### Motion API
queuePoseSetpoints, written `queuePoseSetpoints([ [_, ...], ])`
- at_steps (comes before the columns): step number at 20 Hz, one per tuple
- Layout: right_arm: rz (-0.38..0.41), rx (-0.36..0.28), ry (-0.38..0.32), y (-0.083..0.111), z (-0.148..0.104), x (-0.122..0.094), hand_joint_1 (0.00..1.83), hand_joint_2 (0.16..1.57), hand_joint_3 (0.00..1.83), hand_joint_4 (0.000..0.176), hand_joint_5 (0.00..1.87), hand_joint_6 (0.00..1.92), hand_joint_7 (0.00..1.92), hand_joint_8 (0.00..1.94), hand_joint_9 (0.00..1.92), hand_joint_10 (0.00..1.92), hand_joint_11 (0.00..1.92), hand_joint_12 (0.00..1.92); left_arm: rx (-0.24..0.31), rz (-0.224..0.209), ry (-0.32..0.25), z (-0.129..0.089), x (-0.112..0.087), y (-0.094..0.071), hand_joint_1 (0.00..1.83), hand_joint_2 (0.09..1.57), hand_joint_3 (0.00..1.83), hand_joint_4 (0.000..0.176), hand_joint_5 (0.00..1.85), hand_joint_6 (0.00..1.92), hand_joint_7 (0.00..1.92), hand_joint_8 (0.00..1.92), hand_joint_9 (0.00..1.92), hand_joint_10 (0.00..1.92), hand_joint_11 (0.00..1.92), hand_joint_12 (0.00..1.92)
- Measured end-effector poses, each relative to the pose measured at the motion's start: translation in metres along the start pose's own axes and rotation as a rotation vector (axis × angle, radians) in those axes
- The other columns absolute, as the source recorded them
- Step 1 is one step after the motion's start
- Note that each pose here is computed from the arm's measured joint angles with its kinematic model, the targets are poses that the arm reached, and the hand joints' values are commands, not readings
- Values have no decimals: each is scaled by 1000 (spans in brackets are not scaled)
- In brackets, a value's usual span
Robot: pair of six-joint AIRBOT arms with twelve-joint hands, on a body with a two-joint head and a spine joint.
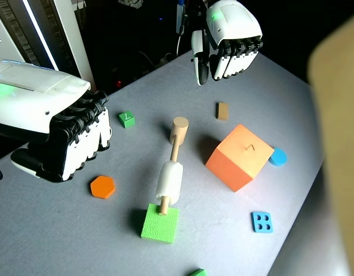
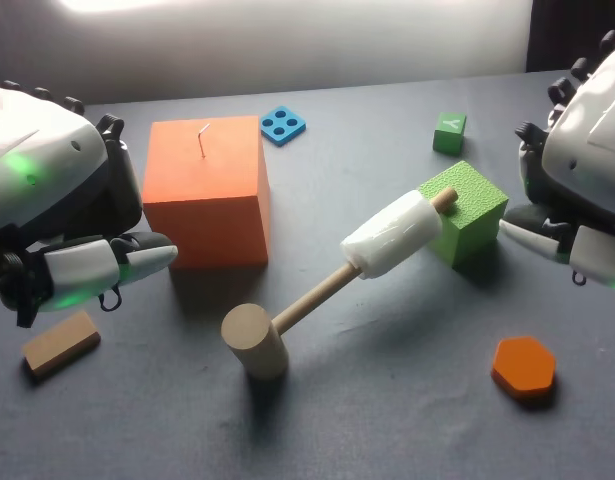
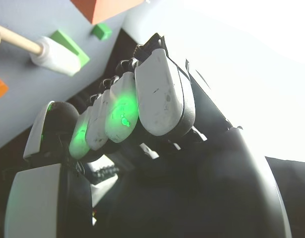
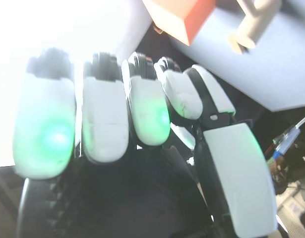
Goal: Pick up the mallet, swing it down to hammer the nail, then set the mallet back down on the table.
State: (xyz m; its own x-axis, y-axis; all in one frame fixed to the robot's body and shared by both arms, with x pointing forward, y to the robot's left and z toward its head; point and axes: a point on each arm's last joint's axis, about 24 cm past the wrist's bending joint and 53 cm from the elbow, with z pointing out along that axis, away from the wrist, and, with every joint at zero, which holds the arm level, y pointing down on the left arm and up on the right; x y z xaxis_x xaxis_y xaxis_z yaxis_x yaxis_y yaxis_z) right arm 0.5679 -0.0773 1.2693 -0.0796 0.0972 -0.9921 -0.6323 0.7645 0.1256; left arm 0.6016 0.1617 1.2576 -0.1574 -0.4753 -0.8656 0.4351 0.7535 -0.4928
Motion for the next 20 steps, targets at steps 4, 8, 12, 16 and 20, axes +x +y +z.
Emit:
queuePoseSetpoints([
  [4,29,-5,15,4,0,4,322,1170,2,0,218,1,197,1,160,1,0,503,-4,-7,29,0,7,1,0,1261,11,0,121,3,113,1,113,3,0,331],
  [8,43,-4,19,4,1,5,373,1144,0,0,228,5,214,3,168,4,0,517,20,0,60,0,12,2,0,1250,0,0,113,1,120,2,121,1,0,331],
  [12,25,-13,8,8,3,2,717,1057,0,0,101,0,96,0,76,0,0,325,72,10,130,1,22,3,0,1258,2,0,159,9,159,7,144,4,0,341],
  [16,-39,-43,11,17,6,10,1073,908,0,0,4,0,0,0,0,0,0,18,111,22,176,-1,25,9,0,1260,0,0,119,0,97,3,87,0,0,292],
  [20,56,-123,134,24,17,19,1260,858,0,0,0,0,0,0,0,0,0,0,133,22,206,-2,30,9,0,1247,0,0,132,6,108,4,89,4,0,337],
])
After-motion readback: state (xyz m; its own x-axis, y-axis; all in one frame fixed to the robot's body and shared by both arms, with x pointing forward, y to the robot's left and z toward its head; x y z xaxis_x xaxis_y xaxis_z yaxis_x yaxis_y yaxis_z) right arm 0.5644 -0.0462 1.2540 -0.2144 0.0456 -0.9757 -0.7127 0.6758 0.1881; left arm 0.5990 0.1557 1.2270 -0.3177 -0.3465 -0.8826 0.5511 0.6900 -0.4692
